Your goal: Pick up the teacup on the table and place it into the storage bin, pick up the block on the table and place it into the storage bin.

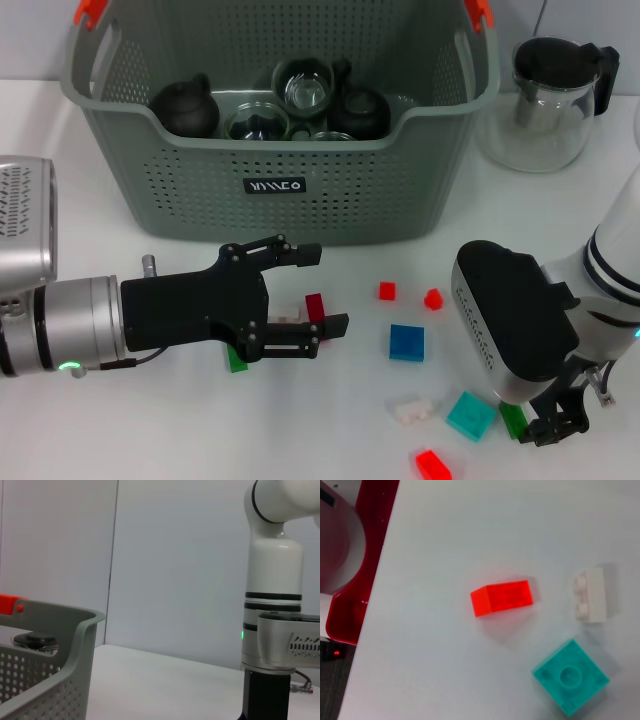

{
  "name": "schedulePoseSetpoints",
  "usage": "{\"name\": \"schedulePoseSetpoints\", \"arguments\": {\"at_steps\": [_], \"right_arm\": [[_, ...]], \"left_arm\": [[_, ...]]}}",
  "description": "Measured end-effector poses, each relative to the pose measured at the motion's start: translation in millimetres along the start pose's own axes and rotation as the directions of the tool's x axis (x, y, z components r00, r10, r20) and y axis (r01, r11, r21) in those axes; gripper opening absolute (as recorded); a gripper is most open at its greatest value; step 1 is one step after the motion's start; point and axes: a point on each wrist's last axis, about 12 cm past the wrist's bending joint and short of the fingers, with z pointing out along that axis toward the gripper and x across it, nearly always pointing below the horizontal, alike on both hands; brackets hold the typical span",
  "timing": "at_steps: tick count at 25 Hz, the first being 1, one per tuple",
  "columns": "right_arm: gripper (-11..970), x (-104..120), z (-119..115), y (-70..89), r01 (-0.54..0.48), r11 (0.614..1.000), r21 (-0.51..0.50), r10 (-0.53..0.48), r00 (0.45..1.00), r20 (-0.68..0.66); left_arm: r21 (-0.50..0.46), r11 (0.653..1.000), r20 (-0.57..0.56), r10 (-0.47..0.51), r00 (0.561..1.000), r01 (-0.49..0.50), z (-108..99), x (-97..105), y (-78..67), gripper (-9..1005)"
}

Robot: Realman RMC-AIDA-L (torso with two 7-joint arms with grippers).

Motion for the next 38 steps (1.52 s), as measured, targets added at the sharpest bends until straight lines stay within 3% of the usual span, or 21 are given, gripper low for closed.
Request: {"name": "schedulePoseSetpoints", "arguments": {"at_steps": [13, 18, 23, 26, 31, 33, 34, 35, 37, 38], "right_arm": [[434, 5, -16, 0.6, -0.042, 0.999, 0.029, 0.041, 0.999, 0.032], [449, 20, -39, -2.6, -0.117, 0.992, 0.044, 0.111, 0.987, 0.112], [464, 41, -77, 0.0, -0.19, 0.981, 0.042, 0.17, 0.941, 0.292], [472, 48, -103, 1.2, -0.206, 0.978, 0.03, 0.172, 0.881, 0.441], [487, 43, -145, -10.3, -0.257, 0.965, 0.054, 0.151, 0.713, 0.685], [493, 38, -163, -21.4, -0.3, 0.952, 0.062, 0.142, 0.612, 0.778], [496, 35, -177, -36.1, -0.367, 0.928, 0.06, 0.147, 0.51, 0.847], [499, 35, -177, -36.1, -0.367, 0.928, 0.06, 0.147, 0.51, 0.847], [505, 31, -186, -52.8, -0.436, 0.899, 0.039, 0.163, 0.417, 0.894], [508, 28, -190, -71.3, -0.5, 0.866, 0.018, 0.182, 0.348, 0.92]], "left_arm": [[-0.019, 1.0, 0.01, -0.01, 1.0, 0.01, -6, 2, -1.4, 868], [-0.034, 0.999, 0.006, -0.018, 1.0, 0.018, -12, 6, -4.1, 868], [-0.076, 0.997, 0.003, -0.013, 1.0, 0.013, -24, 13, -7.6, 868], [-0.089, 0.996, 0.001, -0.004, 1.0, 0.004, -29, 16, -9.7, 868], [-0.089, 0.996, 0.0, 0.008, 1.0, -0.008, -30, 16, -9.7, 868], [-0.086, 0.996, 0.0, 0.017, 1.0, -0.017, -30, 14, -8.4, 868], [-0.084, 0.996, 0.0, 0.02, 1.0, -0.02, -29, 14, -7.7, 868], [-0.082, 0.996, 0.0, 0.023, 1.0, -0.023, -29, 13, -6.8, 868], [-0.079, 0.996, 0.0, 0.028, 1.0, -0.028, -28, 11, -5.6, 868], [-0.078, 0.996, 0.0, 0.03, 1.0, -0.03, -27, 11, -4.9, 868]]}}
